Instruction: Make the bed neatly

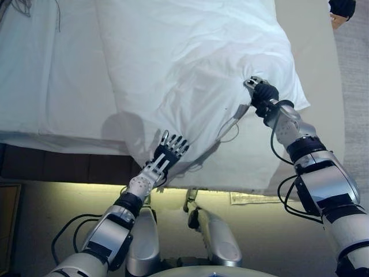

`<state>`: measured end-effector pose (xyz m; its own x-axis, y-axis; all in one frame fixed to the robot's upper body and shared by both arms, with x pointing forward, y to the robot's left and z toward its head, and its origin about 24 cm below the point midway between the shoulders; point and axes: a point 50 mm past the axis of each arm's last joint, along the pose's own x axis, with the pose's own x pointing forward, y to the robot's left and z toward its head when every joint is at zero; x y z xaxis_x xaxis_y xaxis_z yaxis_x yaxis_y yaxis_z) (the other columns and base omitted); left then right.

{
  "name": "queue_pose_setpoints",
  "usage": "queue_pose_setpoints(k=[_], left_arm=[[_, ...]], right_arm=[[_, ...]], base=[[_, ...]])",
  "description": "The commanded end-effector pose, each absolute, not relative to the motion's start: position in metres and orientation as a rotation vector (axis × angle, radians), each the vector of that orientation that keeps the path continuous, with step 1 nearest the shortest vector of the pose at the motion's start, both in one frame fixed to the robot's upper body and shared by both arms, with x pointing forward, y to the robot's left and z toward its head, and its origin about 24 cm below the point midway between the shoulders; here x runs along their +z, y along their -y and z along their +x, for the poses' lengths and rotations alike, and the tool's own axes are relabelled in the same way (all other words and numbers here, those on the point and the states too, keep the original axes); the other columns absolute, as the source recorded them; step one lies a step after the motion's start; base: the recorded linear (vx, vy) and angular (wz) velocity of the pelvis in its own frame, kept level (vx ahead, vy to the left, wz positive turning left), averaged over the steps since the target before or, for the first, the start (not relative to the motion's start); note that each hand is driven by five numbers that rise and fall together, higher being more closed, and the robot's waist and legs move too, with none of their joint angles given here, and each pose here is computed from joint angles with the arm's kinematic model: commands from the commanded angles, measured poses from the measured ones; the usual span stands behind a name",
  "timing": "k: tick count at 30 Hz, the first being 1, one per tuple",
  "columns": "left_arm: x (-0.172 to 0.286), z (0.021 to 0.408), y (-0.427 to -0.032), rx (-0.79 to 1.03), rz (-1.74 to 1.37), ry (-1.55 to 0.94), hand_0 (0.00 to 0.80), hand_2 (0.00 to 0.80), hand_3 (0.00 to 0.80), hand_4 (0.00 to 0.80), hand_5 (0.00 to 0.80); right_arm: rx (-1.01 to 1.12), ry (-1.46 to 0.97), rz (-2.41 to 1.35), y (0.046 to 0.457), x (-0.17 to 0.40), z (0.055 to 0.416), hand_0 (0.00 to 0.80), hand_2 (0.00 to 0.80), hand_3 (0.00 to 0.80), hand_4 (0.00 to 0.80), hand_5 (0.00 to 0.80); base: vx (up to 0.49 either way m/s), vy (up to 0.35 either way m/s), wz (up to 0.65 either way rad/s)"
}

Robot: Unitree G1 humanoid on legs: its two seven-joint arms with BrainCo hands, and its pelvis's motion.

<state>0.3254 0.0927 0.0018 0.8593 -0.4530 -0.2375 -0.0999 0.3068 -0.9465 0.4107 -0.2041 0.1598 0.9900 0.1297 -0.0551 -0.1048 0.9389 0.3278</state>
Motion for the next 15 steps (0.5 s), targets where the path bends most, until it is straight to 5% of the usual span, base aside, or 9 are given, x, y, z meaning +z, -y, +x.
queue_pose_setpoints(k=[1,15], left_arm=[[0.010,0.315,-0.035,-0.404,-1.371,-0.688,0.000,0.000,0.000,0.000,0.000],[-0.020,0.268,0.010,-0.350,-1.314,-1.126,0.000,0.000,0.000,0.000,0.000]], right_arm=[[0.316,0.201,0.319,0.157,0.242,0.416,0.800,0.800,0.800,0.800,0.800],[0.333,0.250,0.297,0.144,0.256,0.412,0.800,0.800,0.800,0.800,0.800]], base=[[-0.047,-0.046,-0.02],[-0.033,-0.060,-0.03]])
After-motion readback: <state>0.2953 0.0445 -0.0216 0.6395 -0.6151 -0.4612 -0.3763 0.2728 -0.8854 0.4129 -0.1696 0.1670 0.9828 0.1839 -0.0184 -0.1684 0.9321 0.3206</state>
